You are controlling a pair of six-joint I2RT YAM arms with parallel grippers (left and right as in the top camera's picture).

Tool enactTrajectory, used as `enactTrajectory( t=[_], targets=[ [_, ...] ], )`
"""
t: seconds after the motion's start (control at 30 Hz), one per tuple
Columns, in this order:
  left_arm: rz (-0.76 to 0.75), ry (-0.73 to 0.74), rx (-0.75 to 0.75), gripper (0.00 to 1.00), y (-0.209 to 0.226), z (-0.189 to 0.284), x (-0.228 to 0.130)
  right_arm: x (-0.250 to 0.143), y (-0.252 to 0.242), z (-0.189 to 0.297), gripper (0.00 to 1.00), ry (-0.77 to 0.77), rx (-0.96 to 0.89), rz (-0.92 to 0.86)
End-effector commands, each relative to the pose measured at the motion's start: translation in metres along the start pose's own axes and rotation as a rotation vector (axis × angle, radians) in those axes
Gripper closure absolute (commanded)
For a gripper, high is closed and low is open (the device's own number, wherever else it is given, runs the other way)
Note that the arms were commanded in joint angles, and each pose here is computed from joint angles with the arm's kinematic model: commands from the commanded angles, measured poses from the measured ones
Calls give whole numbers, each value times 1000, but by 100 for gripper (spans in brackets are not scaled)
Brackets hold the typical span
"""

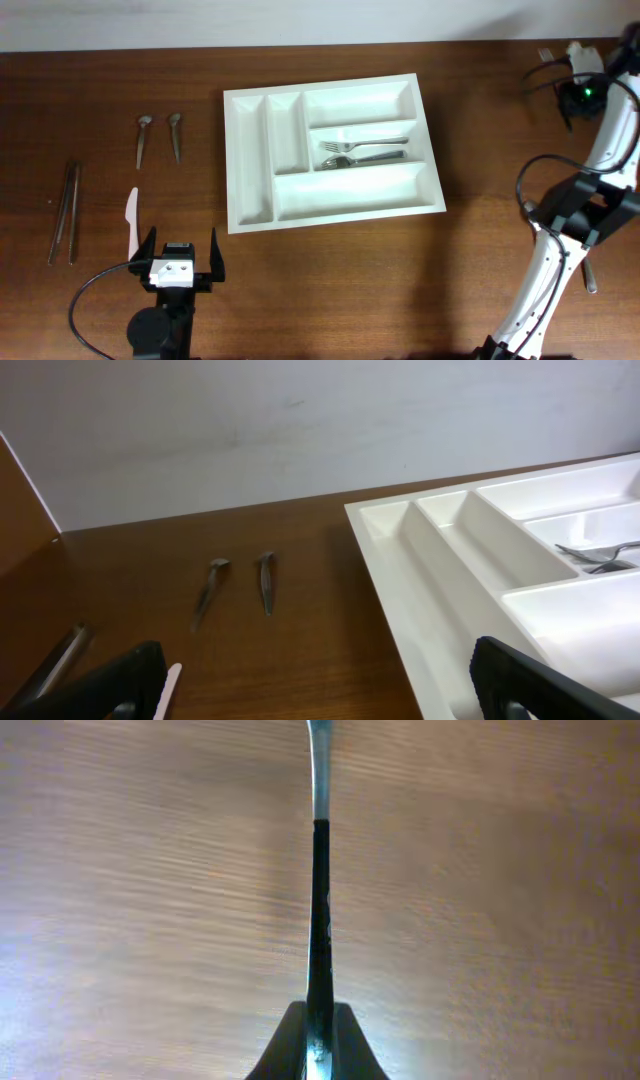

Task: Pack container
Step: 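Carry the third fork with the right gripper toward the tray compartment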

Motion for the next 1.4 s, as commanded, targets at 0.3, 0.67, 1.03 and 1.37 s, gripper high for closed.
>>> enactTrajectory(
  t=[0.3, 0.67, 1.03, 1.37],
  targets=[
    [-16, -1, -1, 1, -1, 0, -1, 31, 172, 63, 96, -81, 197, 583],
    [-16, -1, -1, 1, -1, 0, -1, 20, 302, 65, 96, -56, 309, 855],
    [-16, -1, -1, 1, -1, 0, -1, 11, 336, 63, 96, -45, 347, 939],
    [-16, -1, 0, 1, -1, 0, -1, 9, 346, 64, 96, -78, 368, 1099]
  ],
)
Point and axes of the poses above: each gripper's point midway between its finger pads, its own z axis back along the fingers, its own y axis along the line the jaws close on, x = y × z, the point moved 7 cm from there along z, back along the fingers, and after that the axes turned 13 degrees about -z, right-handed, at the moved point
